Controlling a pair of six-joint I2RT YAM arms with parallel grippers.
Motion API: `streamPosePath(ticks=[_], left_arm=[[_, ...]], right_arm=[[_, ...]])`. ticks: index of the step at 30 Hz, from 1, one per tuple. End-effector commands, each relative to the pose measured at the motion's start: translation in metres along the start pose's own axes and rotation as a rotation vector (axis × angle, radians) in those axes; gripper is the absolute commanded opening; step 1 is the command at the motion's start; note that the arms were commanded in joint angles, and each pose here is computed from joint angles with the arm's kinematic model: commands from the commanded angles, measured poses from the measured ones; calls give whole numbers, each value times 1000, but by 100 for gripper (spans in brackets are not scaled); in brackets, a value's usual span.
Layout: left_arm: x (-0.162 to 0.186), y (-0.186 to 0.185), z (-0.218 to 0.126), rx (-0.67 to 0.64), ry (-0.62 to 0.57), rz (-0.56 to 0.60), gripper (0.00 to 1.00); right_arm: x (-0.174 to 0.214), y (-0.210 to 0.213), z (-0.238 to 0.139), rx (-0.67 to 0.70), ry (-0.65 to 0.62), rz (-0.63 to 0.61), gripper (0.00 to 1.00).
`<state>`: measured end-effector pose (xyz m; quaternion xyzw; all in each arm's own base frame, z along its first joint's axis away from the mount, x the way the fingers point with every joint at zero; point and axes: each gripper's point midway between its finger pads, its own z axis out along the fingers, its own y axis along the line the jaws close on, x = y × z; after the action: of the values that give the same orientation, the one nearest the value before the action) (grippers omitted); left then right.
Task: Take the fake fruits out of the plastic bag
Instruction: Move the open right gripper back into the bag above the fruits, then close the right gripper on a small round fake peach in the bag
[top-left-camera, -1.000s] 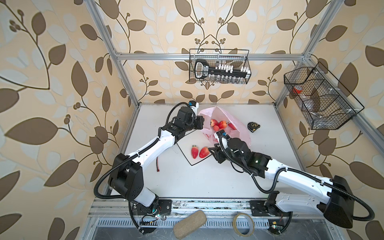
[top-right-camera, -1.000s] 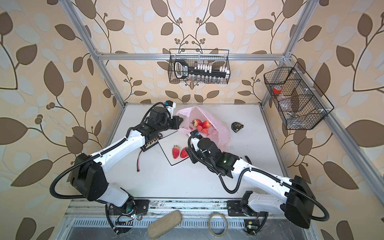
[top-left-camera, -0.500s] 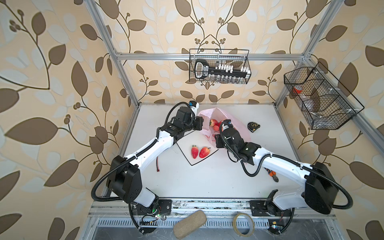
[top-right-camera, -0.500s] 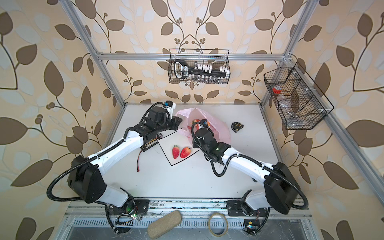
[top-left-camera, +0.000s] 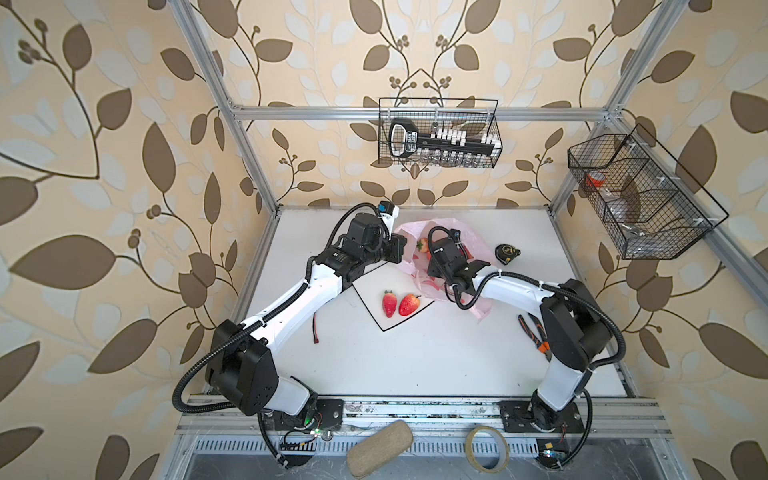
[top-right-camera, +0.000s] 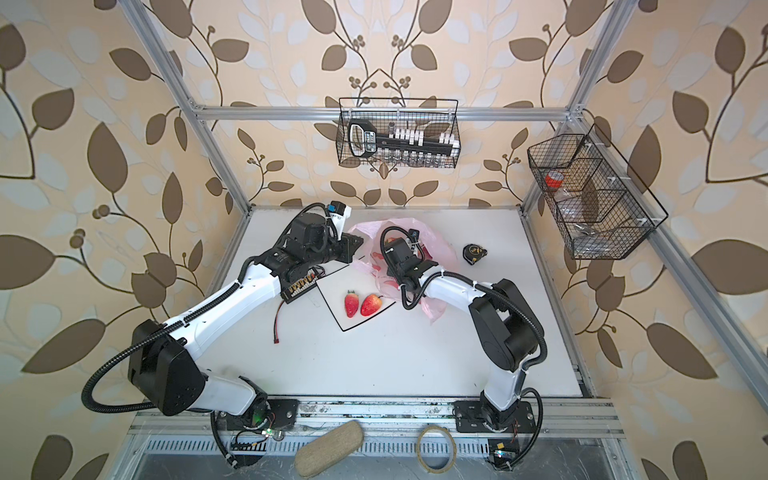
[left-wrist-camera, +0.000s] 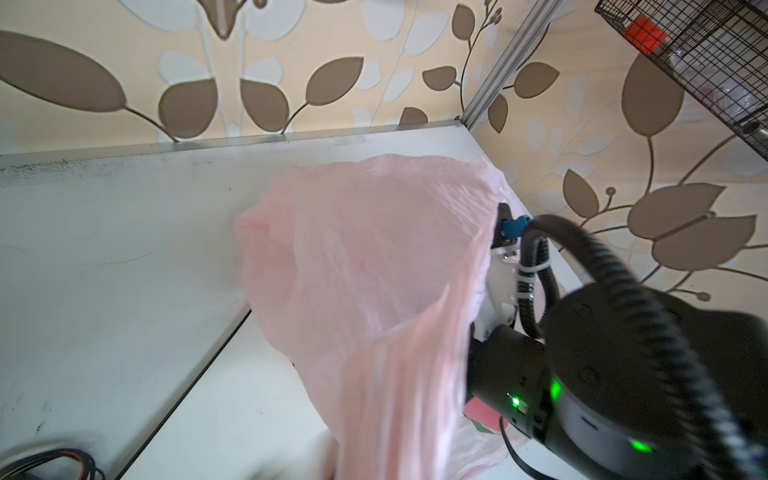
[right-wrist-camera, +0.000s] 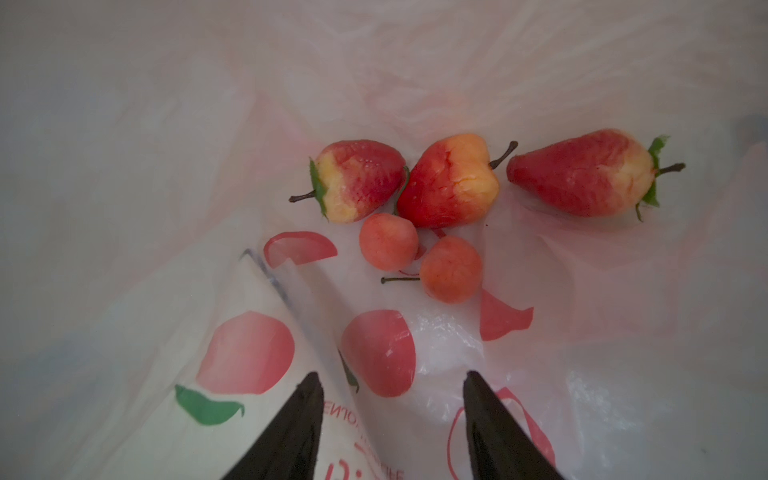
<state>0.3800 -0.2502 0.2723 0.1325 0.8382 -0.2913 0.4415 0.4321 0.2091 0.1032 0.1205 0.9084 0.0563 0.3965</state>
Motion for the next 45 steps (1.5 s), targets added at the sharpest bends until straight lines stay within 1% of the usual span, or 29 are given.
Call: streamPosePath(ticks=[1, 8, 14, 20, 24, 31, 37, 41, 45], left_arm=[[-14, -11, -12, 48, -35, 30, 0], [-14, -14, -8, 66, -25, 22, 0], [-13, -14, -7, 68, -23, 19, 0], [-11, -13, -6, 69, -17, 9, 0], [-10, -13, -6, 69, -17, 3, 0], [-11, -12, -6, 63, -23, 1, 0], [-10, -10, -4, 60, -24, -6, 0], [-11, -10, -3, 62, -30, -8, 0], [-12, -11, -4, 65, -34, -11, 0]], right_arm=[[-3, -8, 19, 51, 8, 19, 58], [-6, -9, 49, 71, 17, 32, 59], [-4, -25, 64, 139, 35, 61, 56], [3, -38, 83, 140, 83, 102, 54], [3, -37, 90, 124, 97, 97, 53], [-2, -33, 91, 103, 96, 97, 45], [-11, -30, 80, 77, 83, 85, 40], [-7, -31, 73, 56, 100, 79, 31], [-6, -28, 65, 26, 107, 91, 27]])
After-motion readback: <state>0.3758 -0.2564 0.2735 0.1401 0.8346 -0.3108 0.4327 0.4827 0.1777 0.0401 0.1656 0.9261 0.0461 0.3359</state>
